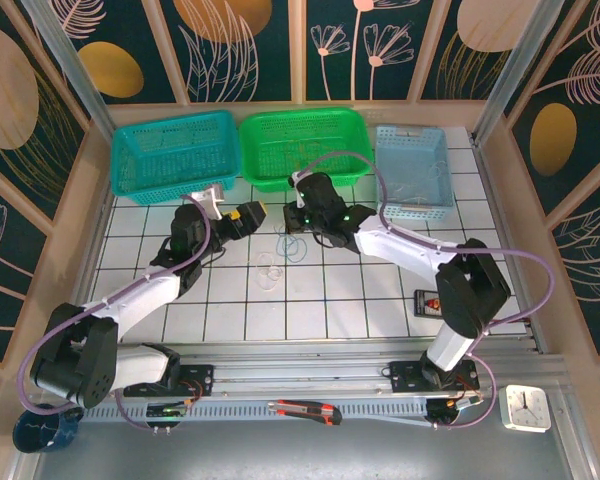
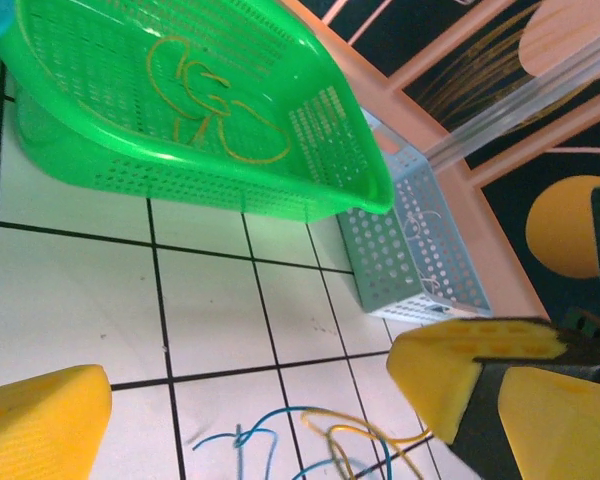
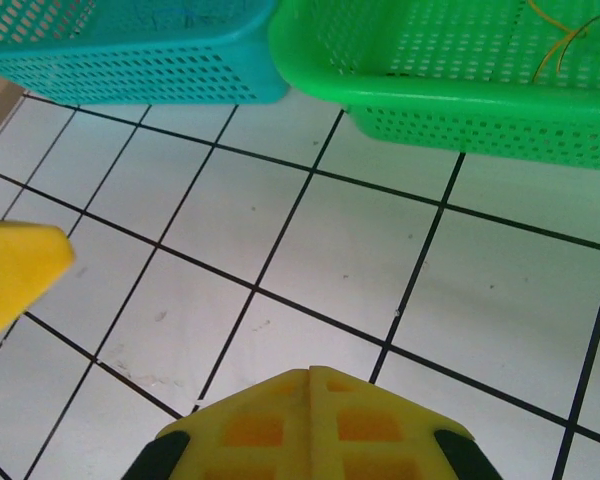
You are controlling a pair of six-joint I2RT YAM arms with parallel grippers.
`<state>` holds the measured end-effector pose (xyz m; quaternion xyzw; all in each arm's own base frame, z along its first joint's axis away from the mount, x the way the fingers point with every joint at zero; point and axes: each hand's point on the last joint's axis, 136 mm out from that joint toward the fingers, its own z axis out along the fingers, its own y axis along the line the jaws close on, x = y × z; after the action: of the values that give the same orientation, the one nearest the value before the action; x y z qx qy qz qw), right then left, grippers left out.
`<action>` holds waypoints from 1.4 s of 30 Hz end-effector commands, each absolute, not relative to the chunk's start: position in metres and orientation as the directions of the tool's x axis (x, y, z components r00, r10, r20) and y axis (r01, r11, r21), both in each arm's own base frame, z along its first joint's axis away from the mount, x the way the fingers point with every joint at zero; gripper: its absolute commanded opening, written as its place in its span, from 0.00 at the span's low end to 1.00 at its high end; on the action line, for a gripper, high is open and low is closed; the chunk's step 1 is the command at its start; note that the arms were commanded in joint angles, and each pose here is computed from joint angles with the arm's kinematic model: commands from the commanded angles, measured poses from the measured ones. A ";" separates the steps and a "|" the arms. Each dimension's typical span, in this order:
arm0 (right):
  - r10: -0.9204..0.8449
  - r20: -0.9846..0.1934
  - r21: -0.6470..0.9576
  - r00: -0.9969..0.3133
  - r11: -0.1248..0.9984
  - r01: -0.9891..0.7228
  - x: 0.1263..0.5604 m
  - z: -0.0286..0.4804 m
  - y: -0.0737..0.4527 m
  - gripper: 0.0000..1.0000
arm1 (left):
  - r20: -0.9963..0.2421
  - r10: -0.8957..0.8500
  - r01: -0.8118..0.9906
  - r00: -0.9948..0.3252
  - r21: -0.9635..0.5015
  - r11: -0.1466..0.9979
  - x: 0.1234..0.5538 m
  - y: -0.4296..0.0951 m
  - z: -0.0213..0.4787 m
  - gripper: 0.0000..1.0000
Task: Untangle the cables
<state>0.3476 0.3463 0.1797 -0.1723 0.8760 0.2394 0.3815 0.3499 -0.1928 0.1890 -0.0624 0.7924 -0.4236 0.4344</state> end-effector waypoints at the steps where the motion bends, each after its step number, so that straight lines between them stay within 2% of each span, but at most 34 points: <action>1: -0.091 -0.769 0.291 -0.633 0.832 -0.472 0.344 0.196 0.340 0.00 | -0.655 -0.428 0.348 -0.623 -0.721 0.599 0.345 -0.202 0.192 0.99; 14: -0.079 -0.767 0.309 -0.637 0.825 -0.474 0.340 0.196 0.340 0.00 | -0.593 -0.404 0.368 -0.696 -0.778 0.509 0.336 -0.220 0.173 0.95; 23: -0.073 -0.770 0.309 -0.634 0.826 -0.471 0.340 0.200 0.339 0.00 | -0.573 -0.398 0.353 -0.716 -0.789 0.502 0.328 -0.228 0.154 0.94; 34: -0.027 -0.784 0.339 -0.620 0.819 -0.464 0.343 0.224 0.333 0.00 | -0.635 -0.394 0.390 -0.665 -0.744 0.543 0.308 -0.213 0.145 0.95; 42: 0.027 -0.784 0.409 -0.620 0.774 -0.484 0.337 0.249 0.339 0.00 | -0.673 -0.331 0.470 -0.662 -0.716 0.516 0.301 -0.226 0.151 0.94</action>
<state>0.3381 0.3375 0.2188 -0.1472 0.8617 0.2750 0.4003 0.3026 -0.2151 0.1308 0.0000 0.7915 -0.4756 0.3839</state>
